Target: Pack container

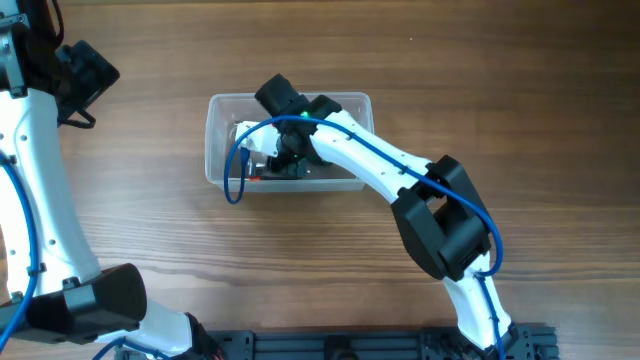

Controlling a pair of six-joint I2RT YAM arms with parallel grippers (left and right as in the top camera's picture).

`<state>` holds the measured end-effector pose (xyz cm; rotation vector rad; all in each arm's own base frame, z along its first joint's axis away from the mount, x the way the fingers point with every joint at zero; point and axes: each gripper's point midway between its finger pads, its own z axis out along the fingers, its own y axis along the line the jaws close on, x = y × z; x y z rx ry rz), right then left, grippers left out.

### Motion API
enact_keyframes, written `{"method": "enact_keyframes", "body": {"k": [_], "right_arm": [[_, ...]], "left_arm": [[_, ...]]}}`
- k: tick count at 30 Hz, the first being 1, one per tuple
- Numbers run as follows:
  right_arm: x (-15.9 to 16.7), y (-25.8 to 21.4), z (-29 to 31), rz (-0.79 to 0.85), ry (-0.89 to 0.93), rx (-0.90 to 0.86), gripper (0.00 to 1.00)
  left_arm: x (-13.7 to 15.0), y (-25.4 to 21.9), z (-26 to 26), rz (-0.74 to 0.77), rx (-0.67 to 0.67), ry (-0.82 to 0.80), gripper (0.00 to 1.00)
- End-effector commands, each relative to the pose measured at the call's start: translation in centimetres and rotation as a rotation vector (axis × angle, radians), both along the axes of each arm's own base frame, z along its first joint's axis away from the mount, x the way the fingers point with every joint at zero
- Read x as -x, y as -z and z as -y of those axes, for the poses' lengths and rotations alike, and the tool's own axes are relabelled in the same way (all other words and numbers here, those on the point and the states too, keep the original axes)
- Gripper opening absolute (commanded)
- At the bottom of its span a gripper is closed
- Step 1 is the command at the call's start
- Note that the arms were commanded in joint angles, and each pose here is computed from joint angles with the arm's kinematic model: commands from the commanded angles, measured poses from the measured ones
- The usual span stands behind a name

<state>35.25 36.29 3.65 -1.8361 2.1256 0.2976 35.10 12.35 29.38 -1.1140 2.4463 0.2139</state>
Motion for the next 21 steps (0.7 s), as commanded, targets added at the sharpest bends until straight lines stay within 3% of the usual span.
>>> {"method": "enact_keyframes", "body": {"k": [1,6,10,16,17,21], "right_arm": [[-2.6,-3.1,1.1,0.048,0.237,0.026,0.40],[-4.8,-12.8,4.1,0.174,0.413,-0.022,0.47],[-5.9,-22.2,7.5,0.371,0.504,-0.106,0.55],[-3.5,-35.0,11.1,0.620,0.548,-0.309,0.66],[-2.7,-36.8,11.7,0.647,0.552,-0.345,1.00],[0.4,-42.2,14.0,0.728,0.564,-0.457,1.00]], "left_arm": [[0.0,0.2,0.0,-0.004,0.007,0.003,1.00],[0.0,0.2,0.0,-0.004,0.007,0.003,1.00],[0.0,0.2,0.0,-0.004,0.007,0.003,1.00],[0.0,0.2,0.0,-0.004,0.007,0.003,1.00],[0.0,0.2,0.0,-0.004,0.007,0.003,1.00],[0.0,0.2,0.0,-0.004,0.007,0.003,1.00]]}}
